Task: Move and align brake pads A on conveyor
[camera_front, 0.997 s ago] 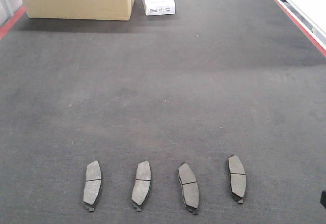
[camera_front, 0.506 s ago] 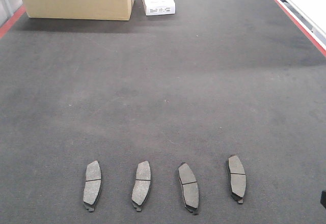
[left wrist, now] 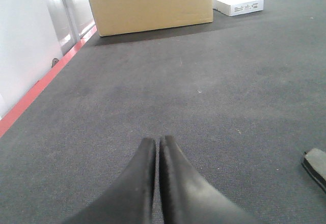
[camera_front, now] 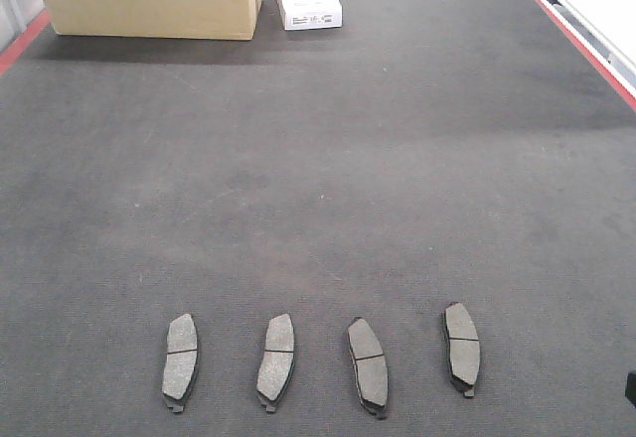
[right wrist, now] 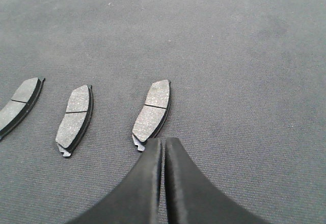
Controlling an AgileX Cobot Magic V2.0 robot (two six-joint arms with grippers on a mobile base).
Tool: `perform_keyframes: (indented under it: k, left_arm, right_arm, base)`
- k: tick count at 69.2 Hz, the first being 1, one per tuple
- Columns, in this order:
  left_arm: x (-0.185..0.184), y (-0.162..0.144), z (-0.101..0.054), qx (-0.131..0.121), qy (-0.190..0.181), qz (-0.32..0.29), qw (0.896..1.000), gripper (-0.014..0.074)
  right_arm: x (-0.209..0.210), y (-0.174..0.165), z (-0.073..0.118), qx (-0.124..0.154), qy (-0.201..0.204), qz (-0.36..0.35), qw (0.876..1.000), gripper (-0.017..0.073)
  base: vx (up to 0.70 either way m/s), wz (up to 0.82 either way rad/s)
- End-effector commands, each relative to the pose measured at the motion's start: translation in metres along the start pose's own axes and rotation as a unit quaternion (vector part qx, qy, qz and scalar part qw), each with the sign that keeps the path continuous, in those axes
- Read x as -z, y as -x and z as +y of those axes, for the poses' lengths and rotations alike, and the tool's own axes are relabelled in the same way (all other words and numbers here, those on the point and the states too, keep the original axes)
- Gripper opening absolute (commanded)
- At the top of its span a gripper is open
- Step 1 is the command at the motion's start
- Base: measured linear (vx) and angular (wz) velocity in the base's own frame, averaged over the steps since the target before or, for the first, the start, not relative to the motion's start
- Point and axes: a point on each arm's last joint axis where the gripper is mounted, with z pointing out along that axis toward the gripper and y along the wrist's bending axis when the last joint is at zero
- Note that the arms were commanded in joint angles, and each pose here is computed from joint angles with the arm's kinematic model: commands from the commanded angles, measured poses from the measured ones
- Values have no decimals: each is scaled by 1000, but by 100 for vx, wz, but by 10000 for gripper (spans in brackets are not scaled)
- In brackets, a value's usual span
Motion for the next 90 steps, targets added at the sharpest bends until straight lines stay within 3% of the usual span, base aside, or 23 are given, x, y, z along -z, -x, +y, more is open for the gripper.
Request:
perform_keyframes:
  k: [1, 26, 36, 43, 50, 56, 61, 65, 78, 90]
  left_arm:
    - [2, 10, 1, 6, 5, -47, 999, -6]
    - [2, 10, 1, 6, 5, -47, 999, -6]
    - [2, 10, 1, 6, 5, -47, 999, -6]
    - [2, 10, 1, 6, 5, -47, 999, -6]
    - [2, 10, 1, 6, 5, -47, 999, -6]
    - [2, 10, 1, 6, 5, -47, 999, -6]
    - [2, 10, 1, 6, 5, -47, 999, -6]
    - [2, 10, 1, 6, 5, -47, 999, -6]
    - [2, 10, 1, 6, 5, -47, 999, -6]
    - [2, 10, 1, 6, 5, -46, 999, -6]
  right_arm:
    - [4, 13, 3, 12, 10, -38, 999, -2]
    - [4, 13, 3, 12, 10, -38, 999, -3]
    - [6, 15, 3, 36, 14, -59, 997, -3]
    - [13, 21, 1, 23, 7, -110, 994, -3]
    - [23, 24, -4, 3, -26, -162, 986, -3]
    - [26, 19, -7, 25, -53, -202, 978, -3]
    - [20, 7, -7, 56, -59, -227, 971, -3]
    - [12, -6, -8, 64, -61, -247, 965, -3]
    - [-5, -42, -18, 12, -105, -276, 955, -3]
    - [-20, -62, -23, 6, -119, -264, 957, -3]
  base:
    - [0, 0]
    - [0, 0]
    - [0, 0]
    - [0, 0]
    - [0, 0]
    - [0, 0]
    - [0, 0]
    - [0, 0]
    - [0, 0]
    - [0, 0]
